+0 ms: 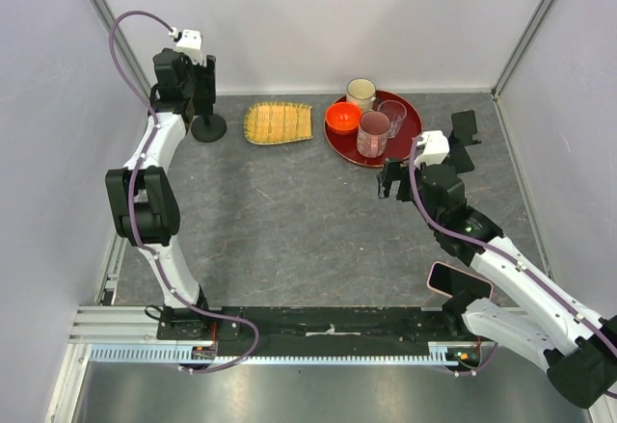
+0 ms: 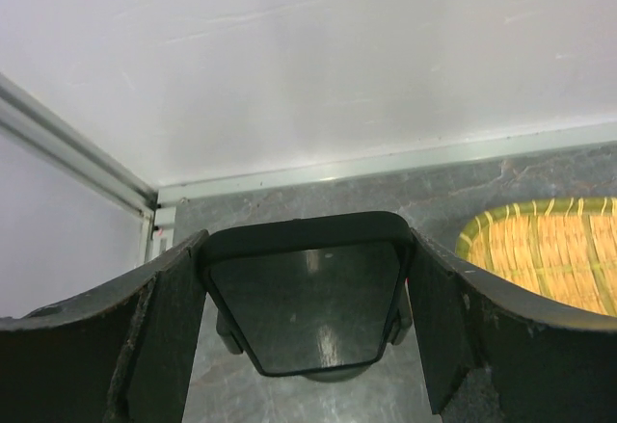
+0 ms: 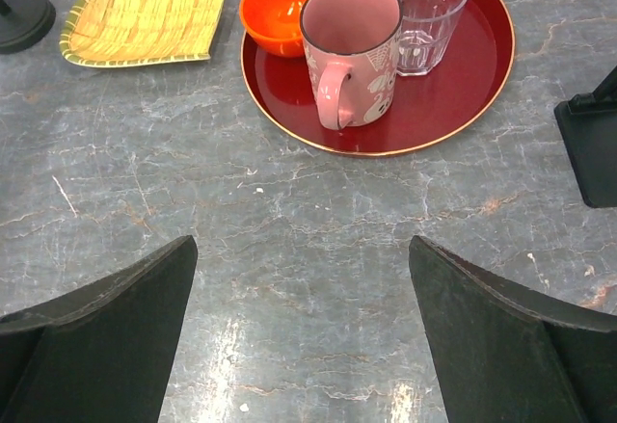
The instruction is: Place the phone on the phone stand
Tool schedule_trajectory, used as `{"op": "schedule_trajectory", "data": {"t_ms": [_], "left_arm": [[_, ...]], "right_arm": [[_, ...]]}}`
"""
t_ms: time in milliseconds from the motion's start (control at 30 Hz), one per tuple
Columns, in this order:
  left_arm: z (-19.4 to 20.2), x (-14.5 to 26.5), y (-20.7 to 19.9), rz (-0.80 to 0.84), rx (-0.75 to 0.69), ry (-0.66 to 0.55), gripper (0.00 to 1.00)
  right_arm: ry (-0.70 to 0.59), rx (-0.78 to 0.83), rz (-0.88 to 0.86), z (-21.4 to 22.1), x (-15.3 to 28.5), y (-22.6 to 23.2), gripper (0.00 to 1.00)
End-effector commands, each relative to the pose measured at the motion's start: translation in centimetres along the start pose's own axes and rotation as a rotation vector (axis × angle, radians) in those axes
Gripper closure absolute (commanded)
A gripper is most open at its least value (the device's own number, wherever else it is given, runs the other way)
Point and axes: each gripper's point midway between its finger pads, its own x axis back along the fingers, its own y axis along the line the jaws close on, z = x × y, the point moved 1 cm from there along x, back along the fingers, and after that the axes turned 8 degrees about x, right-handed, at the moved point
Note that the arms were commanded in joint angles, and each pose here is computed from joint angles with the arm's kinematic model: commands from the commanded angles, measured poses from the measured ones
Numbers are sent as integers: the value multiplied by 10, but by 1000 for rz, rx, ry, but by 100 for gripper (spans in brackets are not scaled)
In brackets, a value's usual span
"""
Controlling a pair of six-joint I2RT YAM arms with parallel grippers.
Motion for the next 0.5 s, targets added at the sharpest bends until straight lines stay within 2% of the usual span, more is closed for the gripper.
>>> {"op": "schedule_trajectory", "data": {"t_ms": [0,233,467], "left_arm": [[-109,2,6,25,-28,-320,98],[-89,-4,6,14,40,-286,98],[-58,9,9,-30,170,-275,98]], "right_arm": [[-36,-17,-16,-11,-5,5,2],[-31,-17,-20,-9,-6,7,2],[-39,-21,-22,-10,-3,6,2]]}}
